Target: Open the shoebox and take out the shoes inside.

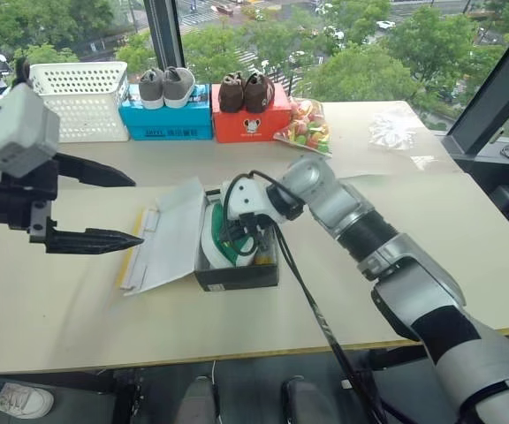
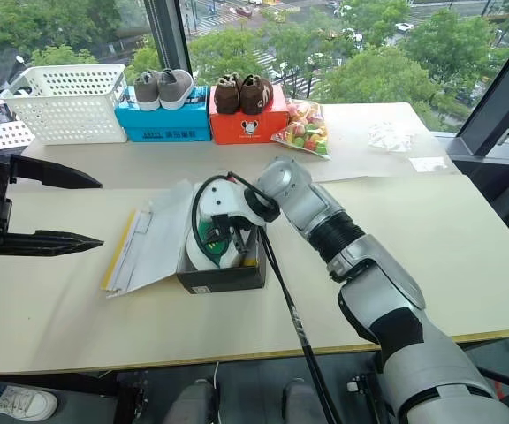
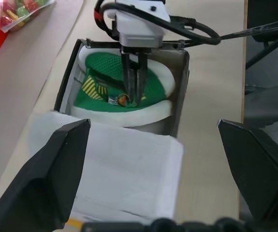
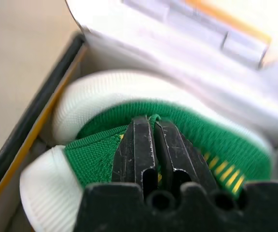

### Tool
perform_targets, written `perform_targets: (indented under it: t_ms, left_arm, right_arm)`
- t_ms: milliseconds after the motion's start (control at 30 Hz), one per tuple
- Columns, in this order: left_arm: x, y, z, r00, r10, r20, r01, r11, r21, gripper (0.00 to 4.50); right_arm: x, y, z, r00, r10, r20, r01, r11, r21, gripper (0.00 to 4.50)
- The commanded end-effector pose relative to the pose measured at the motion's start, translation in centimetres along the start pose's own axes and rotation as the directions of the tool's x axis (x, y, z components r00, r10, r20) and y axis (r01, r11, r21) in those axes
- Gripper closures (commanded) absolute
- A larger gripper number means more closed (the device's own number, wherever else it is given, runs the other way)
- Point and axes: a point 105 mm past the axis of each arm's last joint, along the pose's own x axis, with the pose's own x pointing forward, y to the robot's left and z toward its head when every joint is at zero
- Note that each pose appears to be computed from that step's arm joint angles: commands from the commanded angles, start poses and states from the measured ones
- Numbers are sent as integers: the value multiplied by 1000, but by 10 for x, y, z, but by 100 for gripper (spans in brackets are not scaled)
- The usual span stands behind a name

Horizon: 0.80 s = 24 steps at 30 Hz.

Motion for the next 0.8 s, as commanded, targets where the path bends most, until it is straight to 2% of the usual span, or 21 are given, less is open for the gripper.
perform_targets:
  t_ms: [33,167,233,300,433,500,600,667,800]
  left_arm:
    - [-5,5,7,1000,24,10,-24,999,43,0]
    - [-3,7,8,1000,18,16,-19,999,51,0]
    - [-1,8,9,1000,14,18,-15,998,57,0]
    - [-1,9,10,1000,13,20,-14,998,59,0]
    - [-2,9,10,1000,9,16,-10,998,58,0]
    - [-3,9,9,1000,10,15,-10,998,56,0]
    - [-3,10,9,1000,8,17,-8,999,52,0]
    - [-3,10,8,1000,6,18,-7,999,50,0]
    - [4,9,8,999,-15,35,13,999,52,0]
  right_arm:
    - [-27,-13,50,981,-74,179,85,995,-52,445]
    - [-33,-9,72,950,-71,303,86,996,-37,445]
    - [-37,-9,82,913,-85,400,82,996,24,445]
    - [-42,-12,82,899,-118,421,91,992,84,445]
    - [-66,-17,67,925,-159,345,141,987,77,445]
    - [-92,-26,52,939,-225,262,213,974,76,445]
    - [-128,-37,34,925,-340,172,324,939,117,445]
    - [-145,-40,24,910,-396,124,380,915,132,445]
    - [-185,-49,-22,795,-606,21,584,774,244,445]
